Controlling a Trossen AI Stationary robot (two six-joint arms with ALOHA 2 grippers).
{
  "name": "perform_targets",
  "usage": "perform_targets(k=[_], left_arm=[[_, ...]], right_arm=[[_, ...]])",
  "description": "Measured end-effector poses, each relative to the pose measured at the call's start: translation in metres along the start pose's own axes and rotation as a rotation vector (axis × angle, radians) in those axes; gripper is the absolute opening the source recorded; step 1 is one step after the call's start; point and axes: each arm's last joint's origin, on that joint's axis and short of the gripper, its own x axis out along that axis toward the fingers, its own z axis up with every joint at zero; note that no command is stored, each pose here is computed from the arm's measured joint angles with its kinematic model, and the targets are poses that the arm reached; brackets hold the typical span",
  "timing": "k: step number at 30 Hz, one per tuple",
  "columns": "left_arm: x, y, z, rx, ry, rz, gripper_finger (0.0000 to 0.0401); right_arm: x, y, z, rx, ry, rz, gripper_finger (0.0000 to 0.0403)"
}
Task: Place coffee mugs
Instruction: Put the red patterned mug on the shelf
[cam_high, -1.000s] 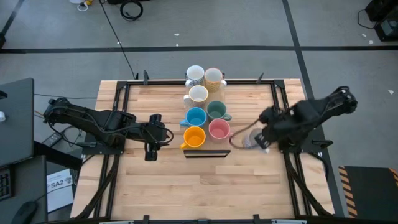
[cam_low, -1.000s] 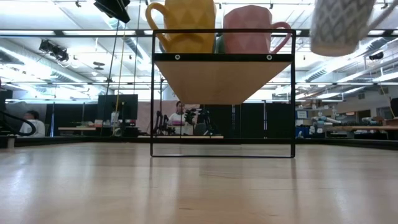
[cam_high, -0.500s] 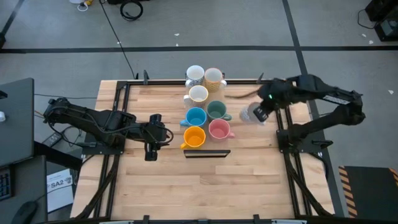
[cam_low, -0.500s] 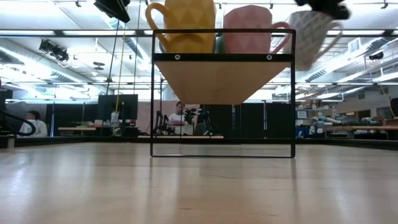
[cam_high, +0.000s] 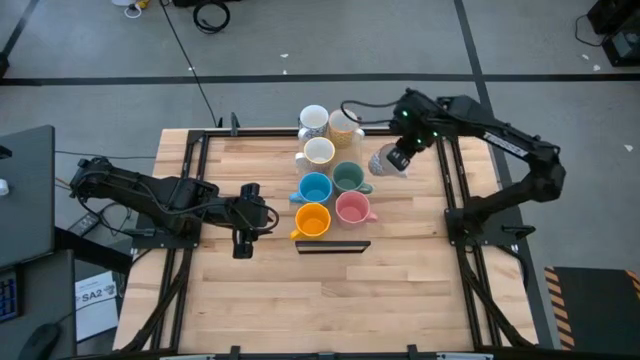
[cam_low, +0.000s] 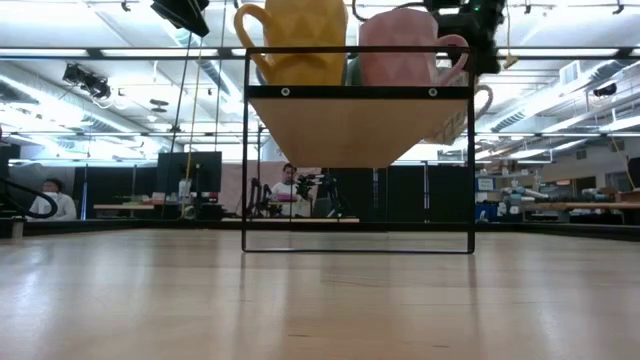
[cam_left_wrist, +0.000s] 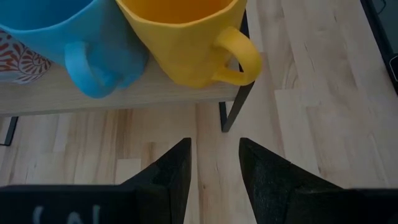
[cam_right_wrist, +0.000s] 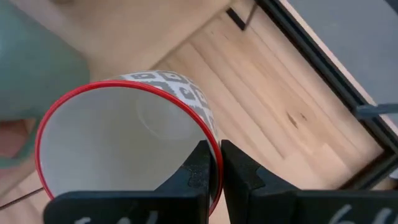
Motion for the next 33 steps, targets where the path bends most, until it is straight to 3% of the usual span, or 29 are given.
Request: perform_targets(k=[11, 18, 26, 33], left_arm=[[0.0, 0.0, 0.0, 0.0, 0.0, 0.0, 0.0141], [0.0, 0.0, 0.0, 0.0, 0.0, 0.0, 0.0141], [0.0, 0.0, 0.0, 0.0, 0.0, 0.0, 0.0141], [0.0, 0.0, 0.0, 0.0, 0.0, 0.0, 0.0141]], right_arm=[[-0.022, 0.003, 0.06, -0.11, -0.003, -0.007, 0.0027], [-0.007, 0.007, 0.088, -0.134, 0.032, -0.008, 0.0027], [0.019, 0.013, 0.095, -0.172, 0.149, 0.026, 0.0029], [0.02, 0.021, 0.098, -0.213, 0.11, 0.058, 0.0029]])
